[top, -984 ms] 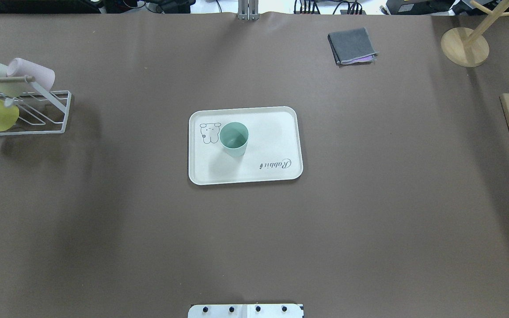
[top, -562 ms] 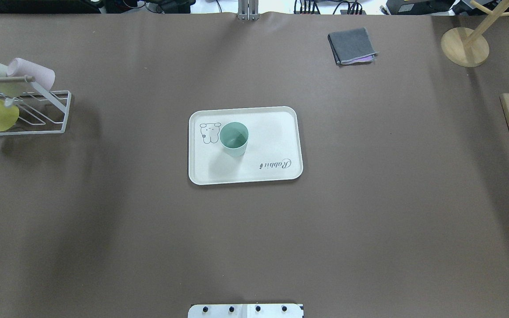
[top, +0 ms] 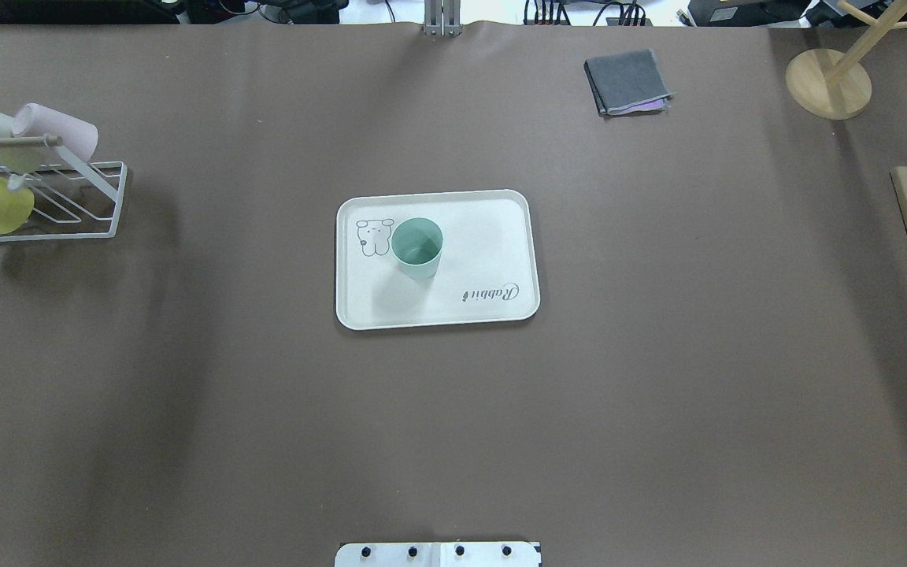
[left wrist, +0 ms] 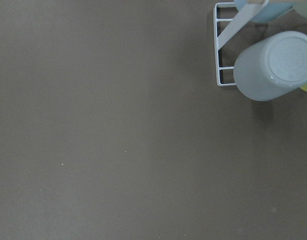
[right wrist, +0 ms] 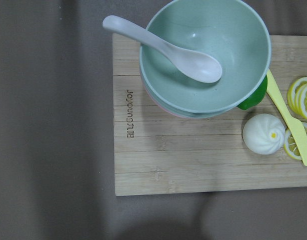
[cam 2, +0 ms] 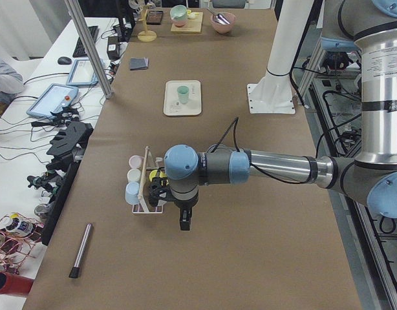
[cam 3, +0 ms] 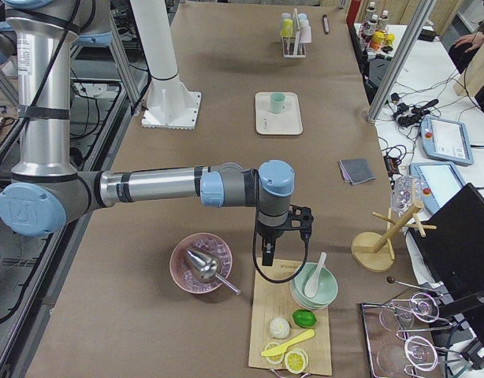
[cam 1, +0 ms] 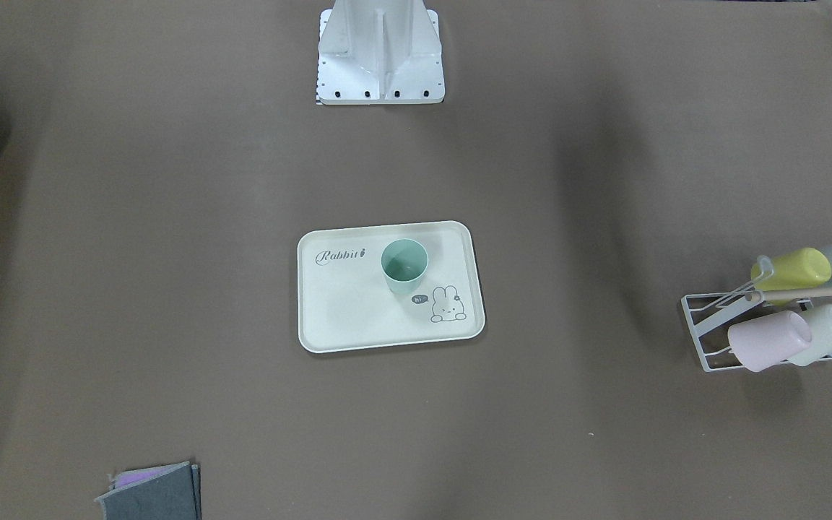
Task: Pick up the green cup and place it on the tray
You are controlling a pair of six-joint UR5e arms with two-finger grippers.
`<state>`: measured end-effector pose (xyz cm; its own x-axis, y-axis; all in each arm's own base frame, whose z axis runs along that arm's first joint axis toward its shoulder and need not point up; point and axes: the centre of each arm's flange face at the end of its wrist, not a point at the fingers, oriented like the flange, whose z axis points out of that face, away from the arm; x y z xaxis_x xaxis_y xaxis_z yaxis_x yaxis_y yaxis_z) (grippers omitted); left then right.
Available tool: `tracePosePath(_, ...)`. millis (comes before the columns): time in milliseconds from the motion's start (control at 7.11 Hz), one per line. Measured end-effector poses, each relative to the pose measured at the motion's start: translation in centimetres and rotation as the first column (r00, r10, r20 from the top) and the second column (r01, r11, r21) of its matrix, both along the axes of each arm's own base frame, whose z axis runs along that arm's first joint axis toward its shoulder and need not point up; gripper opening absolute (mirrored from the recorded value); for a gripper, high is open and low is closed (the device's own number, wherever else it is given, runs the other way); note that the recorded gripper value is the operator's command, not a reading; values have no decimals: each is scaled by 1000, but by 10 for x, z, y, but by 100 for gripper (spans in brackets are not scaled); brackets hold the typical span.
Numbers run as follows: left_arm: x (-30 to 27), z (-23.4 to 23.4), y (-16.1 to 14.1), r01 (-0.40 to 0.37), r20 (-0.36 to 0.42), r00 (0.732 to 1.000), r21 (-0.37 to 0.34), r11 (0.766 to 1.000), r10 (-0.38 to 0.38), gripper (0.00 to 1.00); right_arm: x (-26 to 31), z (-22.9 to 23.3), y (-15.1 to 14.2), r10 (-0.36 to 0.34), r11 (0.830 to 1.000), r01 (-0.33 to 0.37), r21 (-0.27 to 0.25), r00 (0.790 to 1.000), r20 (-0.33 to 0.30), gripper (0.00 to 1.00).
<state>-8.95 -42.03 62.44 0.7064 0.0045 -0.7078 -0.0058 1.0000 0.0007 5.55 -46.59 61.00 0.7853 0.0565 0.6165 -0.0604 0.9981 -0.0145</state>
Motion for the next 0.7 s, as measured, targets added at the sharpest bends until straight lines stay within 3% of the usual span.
tracePosePath(703, 0, 2, 5, -1, 0, 1000, -4, 1000, 1, 98, 1, 0, 0, 1, 1000, -1, 2, 1000, -16, 100)
